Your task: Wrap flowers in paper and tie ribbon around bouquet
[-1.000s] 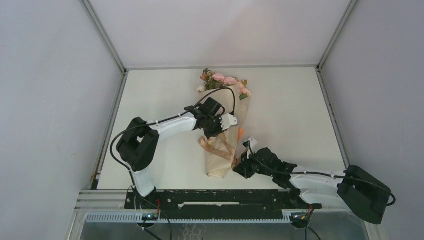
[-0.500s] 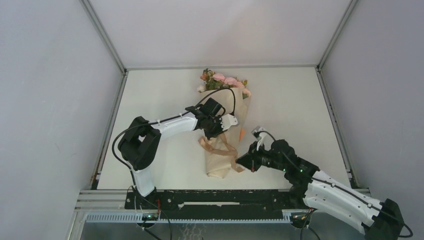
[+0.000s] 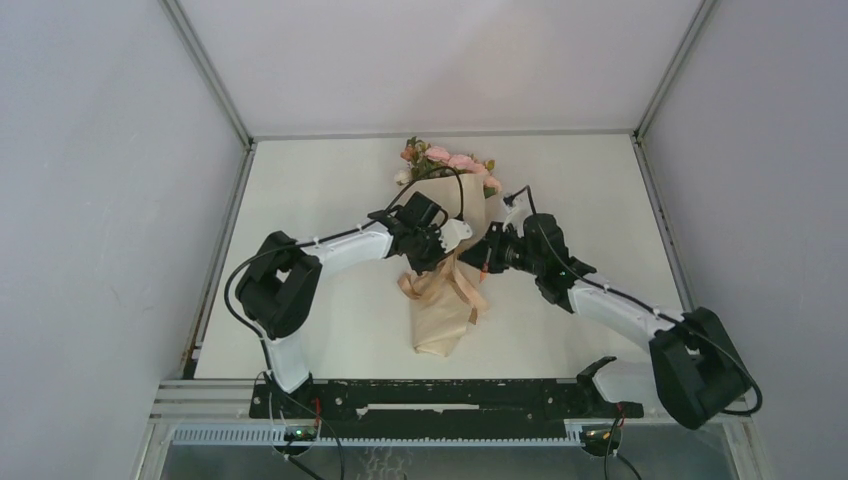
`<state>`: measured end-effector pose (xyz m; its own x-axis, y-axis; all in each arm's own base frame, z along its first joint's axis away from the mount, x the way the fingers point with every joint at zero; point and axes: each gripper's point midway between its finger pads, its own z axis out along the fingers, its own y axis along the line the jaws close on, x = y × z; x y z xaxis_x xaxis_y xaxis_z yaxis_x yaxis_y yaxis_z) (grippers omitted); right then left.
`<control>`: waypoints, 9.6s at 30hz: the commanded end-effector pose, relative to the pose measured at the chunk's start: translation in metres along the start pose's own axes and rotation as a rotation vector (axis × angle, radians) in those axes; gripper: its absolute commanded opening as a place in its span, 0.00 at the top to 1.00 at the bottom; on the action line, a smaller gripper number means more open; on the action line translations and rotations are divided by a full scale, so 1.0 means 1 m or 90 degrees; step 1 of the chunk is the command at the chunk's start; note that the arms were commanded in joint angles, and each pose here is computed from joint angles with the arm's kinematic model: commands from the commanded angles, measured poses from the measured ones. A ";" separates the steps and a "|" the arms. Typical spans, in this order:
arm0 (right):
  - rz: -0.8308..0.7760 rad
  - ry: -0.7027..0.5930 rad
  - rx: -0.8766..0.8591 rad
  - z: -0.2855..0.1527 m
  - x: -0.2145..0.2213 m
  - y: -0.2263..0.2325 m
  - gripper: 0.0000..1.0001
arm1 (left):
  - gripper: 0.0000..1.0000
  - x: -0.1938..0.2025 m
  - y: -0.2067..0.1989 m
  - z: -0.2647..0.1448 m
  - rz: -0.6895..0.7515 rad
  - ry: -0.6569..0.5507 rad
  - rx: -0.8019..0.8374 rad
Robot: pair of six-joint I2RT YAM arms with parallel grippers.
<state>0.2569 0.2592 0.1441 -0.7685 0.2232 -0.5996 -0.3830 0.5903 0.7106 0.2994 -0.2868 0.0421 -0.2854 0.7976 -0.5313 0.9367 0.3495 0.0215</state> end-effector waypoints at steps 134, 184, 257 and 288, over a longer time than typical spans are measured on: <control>-0.122 0.168 0.062 0.029 0.097 -0.007 1.00 | 1.00 -0.046 0.062 -0.046 -0.092 -0.089 -0.121; -0.347 0.316 0.266 -0.040 0.042 -0.091 0.00 | 1.00 0.120 0.052 -0.089 -0.106 0.055 -0.129; -0.364 0.024 -0.102 -0.056 -0.013 0.066 1.00 | 0.47 0.168 0.055 -0.179 -0.120 -0.002 -0.193; -0.307 -0.019 -0.375 -0.067 -0.012 0.158 1.00 | 0.00 -0.113 -0.058 -0.122 0.120 -0.426 0.197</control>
<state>0.1875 0.2980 0.2694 -0.4982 0.0678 -0.8644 -0.8442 0.1894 0.5014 0.2484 -0.3065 0.1637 -0.0369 0.4458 -0.8944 0.9981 0.0606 -0.0110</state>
